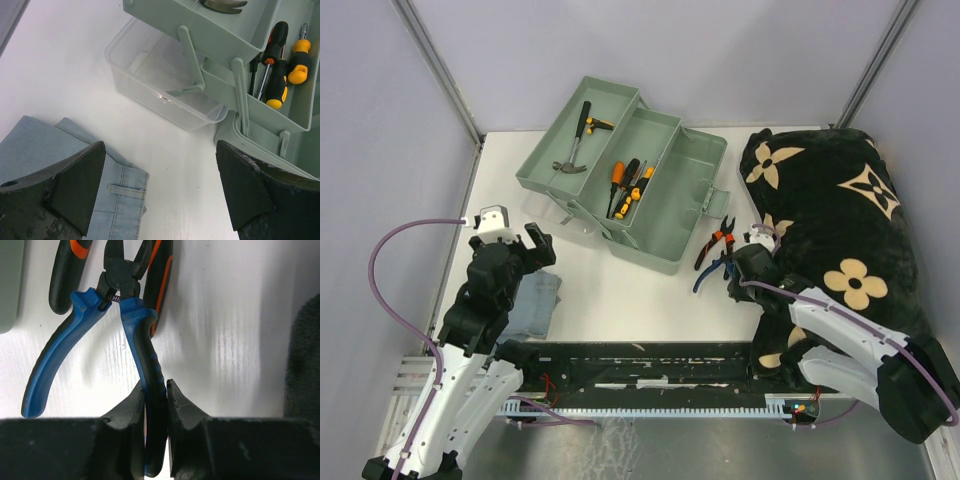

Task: Pack the tool kit

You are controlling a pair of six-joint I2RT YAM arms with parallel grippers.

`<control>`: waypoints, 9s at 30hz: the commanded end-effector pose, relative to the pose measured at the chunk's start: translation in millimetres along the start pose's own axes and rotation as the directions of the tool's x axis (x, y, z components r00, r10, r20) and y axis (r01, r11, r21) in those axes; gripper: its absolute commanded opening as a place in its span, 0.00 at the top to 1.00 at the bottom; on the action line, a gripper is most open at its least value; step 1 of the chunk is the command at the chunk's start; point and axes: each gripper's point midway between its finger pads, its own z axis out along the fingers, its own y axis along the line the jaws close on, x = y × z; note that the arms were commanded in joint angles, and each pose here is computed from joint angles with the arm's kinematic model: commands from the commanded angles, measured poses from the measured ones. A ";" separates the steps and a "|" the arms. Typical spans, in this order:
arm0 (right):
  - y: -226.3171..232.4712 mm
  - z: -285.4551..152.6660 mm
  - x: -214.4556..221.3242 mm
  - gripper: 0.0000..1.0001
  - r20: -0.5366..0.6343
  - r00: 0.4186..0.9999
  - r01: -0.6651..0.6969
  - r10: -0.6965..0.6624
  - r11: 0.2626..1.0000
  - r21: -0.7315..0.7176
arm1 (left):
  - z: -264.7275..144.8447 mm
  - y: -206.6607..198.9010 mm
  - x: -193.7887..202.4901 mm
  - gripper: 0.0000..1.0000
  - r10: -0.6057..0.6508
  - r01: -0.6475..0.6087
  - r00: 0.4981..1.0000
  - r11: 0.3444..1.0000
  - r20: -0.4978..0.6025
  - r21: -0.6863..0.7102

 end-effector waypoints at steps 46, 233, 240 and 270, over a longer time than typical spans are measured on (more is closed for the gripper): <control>105.0 -92.2 -146.3 0.98 0.245 0.958 0.199 -0.151 0.963 -0.183 | 2.0 -7.7 -8.9 0.03 -0.022 0.021 0.999 0.999 0.026 0.031; -5.7 -6.8 -43.6 0.98 0.146 0.972 -0.196 0.182 0.977 0.088 | 1.6 -15.0 38.6 0.05 -0.086 0.096 0.987 0.993 -0.134 0.074; 10.7 -11.1 -46.1 0.98 0.113 0.967 -0.225 0.226 0.974 -0.021 | 1.7 -15.1 38.9 0.05 -0.086 0.096 0.987 0.993 -0.136 0.074; 11.0 -103.5 -80.3 0.98 0.307 0.909 -0.210 0.283 0.945 -0.250 | 2.0 -15.5 39.6 0.05 -0.085 0.096 0.987 0.993 -0.140 0.075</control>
